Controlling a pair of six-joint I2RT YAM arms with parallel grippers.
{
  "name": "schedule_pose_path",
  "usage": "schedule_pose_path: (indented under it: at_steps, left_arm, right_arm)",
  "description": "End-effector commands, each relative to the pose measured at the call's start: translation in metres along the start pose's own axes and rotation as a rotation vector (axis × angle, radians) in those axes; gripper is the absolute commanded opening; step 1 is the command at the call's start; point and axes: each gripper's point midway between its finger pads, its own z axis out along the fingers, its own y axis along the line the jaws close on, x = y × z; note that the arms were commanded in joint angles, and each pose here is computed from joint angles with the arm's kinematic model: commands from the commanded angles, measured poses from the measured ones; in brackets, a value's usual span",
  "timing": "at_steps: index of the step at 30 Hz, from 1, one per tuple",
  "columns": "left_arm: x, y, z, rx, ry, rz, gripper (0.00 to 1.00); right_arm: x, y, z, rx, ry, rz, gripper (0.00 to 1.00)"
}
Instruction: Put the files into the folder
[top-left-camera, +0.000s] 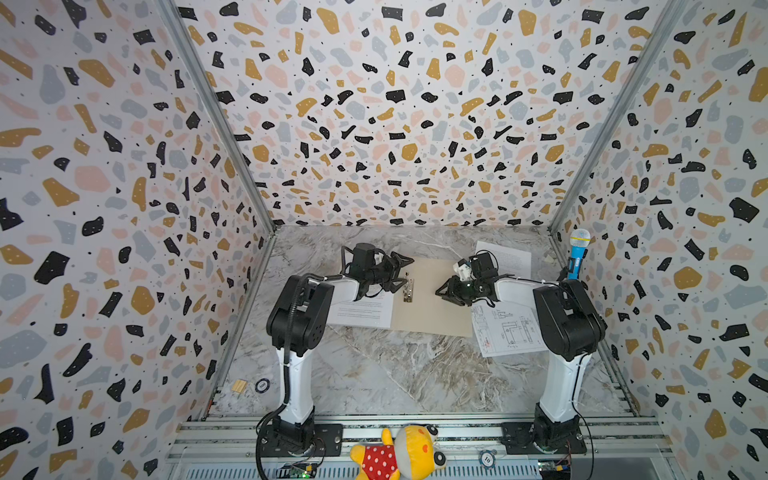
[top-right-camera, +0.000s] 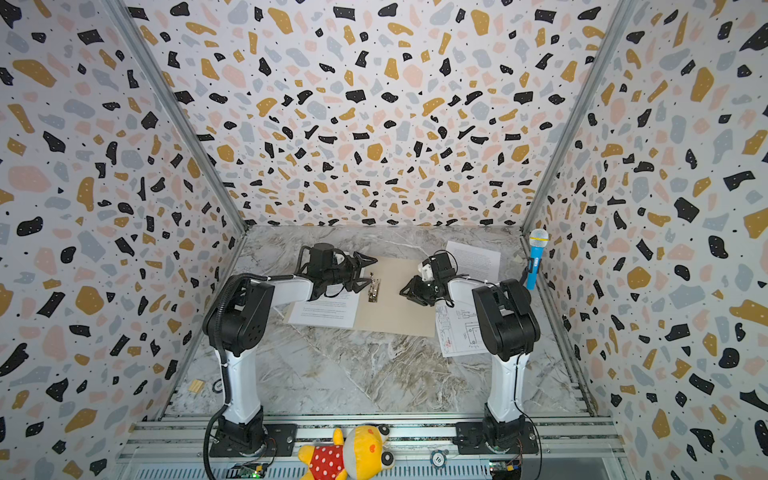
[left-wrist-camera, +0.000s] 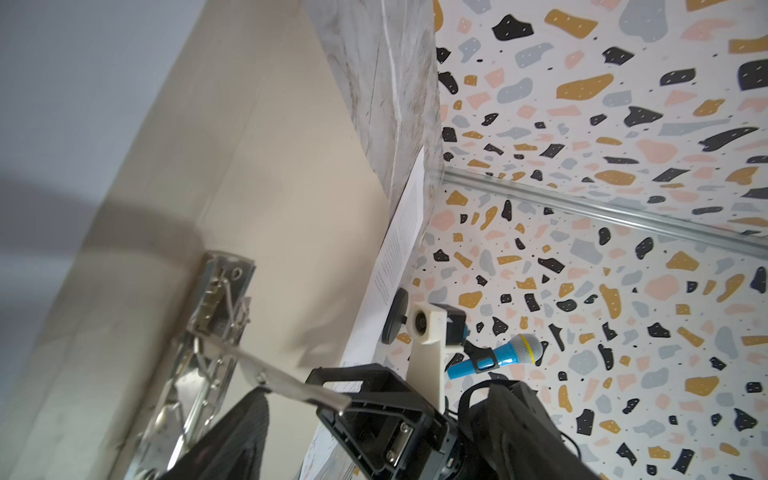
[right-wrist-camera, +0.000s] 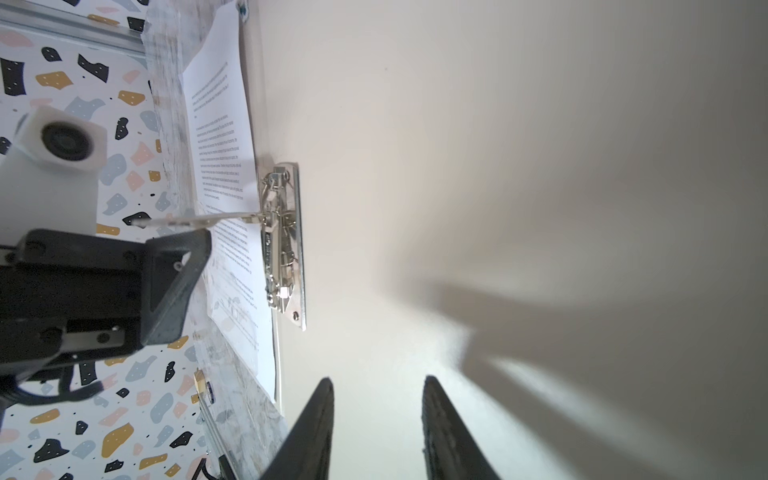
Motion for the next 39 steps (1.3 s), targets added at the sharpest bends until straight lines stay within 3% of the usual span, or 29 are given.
schedule_pose_path:
  at_steps: [1, 12, 16, 26, 32, 39]
  left_arm:
    - [-0.010, -0.029, 0.005, 0.101, -0.021, -0.015, 0.83]
    - [-0.034, -0.023, 0.013, 0.083, -0.059, -0.027, 0.84]
    - [-0.037, -0.025, 0.015, 0.079, -0.064, -0.007, 0.86]
    - [-0.049, -0.029, 0.006, -0.072, -0.127, 0.174, 0.88]
    - [-0.043, -0.031, -0.005, -0.129, -0.119, 0.291, 0.88]
    - [-0.039, -0.025, -0.018, -0.151, -0.123, 0.319, 0.88]
  right_arm:
    - [-0.007, 0.009, -0.018, -0.015, -0.046, -0.017, 0.38]
    - [-0.013, 0.002, -0.048, 0.006, -0.113, -0.018, 0.38]
    - [-0.017, 0.001, -0.061, 0.013, -0.163, -0.030, 0.43]
    - [-0.015, -0.027, -0.093, 0.104, -0.237, -0.013, 0.50]
    - [-0.003, -0.043, -0.086, 0.127, -0.197, 0.007, 0.51]
    - [0.001, -0.051, -0.073, 0.121, -0.148, 0.018, 0.51]
